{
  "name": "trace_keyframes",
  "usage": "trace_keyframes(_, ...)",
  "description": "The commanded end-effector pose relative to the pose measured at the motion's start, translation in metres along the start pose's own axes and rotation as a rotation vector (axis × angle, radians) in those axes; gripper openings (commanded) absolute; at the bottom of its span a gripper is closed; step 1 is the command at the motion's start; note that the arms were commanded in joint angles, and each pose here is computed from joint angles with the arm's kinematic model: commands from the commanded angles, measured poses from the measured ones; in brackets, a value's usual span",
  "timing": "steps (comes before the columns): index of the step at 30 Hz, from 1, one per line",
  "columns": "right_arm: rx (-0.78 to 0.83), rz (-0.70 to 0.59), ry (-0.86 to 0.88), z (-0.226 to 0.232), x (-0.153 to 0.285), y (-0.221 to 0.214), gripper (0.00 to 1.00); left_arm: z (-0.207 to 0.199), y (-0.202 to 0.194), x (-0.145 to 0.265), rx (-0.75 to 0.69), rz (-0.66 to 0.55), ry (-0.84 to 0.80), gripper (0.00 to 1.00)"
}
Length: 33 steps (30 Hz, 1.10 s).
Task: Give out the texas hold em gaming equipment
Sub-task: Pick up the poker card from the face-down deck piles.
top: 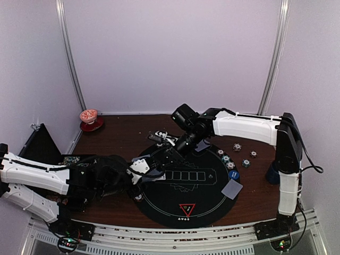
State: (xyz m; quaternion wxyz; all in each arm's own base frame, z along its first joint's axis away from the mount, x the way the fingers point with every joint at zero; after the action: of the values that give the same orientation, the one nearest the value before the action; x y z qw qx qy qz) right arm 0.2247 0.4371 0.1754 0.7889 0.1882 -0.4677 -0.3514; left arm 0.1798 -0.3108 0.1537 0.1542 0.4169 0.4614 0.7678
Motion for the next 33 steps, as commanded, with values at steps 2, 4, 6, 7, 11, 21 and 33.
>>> trace_keyframes(2, 0.013, 0.005, 0.002, 0.009, 0.008, 0.003, 0.10, 0.004, 0.023, 0.001, 0.025, -0.079, 0.020, 0.53)
trace_keyframes(4, 0.014, 0.003, -0.002, 0.010, 0.010, 0.004, 0.04, 0.004, 0.023, 0.001, 0.025, -0.079, 0.020, 0.53)
trace_keyframes(6, 0.018, 0.000, -0.005, 0.011, 0.012, 0.006, 0.00, 0.004, 0.022, 0.001, 0.025, -0.078, 0.020, 0.53)
trace_keyframes(7, 0.019, 0.000, -0.006, 0.012, 0.013, 0.006, 0.00, 0.004, 0.022, 0.001, 0.024, -0.076, 0.020, 0.53)
trace_keyframes(11, 0.033, -0.008, -0.025, 0.015, 0.021, 0.010, 0.00, 0.004, 0.021, 0.000, 0.023, -0.074, 0.022, 0.54)
trace_keyframes(21, 0.028, -0.054, -0.215, -0.013, 0.081, 0.018, 0.00, 0.004, 0.021, 0.000, 0.024, -0.071, 0.024, 0.54)
trace_keyframes(33, -0.040, -0.008, -0.692, -0.096, 0.149, -0.014, 0.00, 0.007, 0.022, 0.001, 0.038, -0.074, 0.040, 0.54)
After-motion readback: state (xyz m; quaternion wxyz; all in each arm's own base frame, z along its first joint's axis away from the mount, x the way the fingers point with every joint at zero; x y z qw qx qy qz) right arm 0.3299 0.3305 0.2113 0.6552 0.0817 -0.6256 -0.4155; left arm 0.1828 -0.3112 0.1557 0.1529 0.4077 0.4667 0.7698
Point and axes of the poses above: each gripper's point midway between its finger pads, its own x axis back along the fingers, its own z axis along the line the jaws close on, y = z × x, the point moved 1 cm from there along x, back along the fingers, and after that the axes turned 4 degrees about x, right-handed, at the moved point
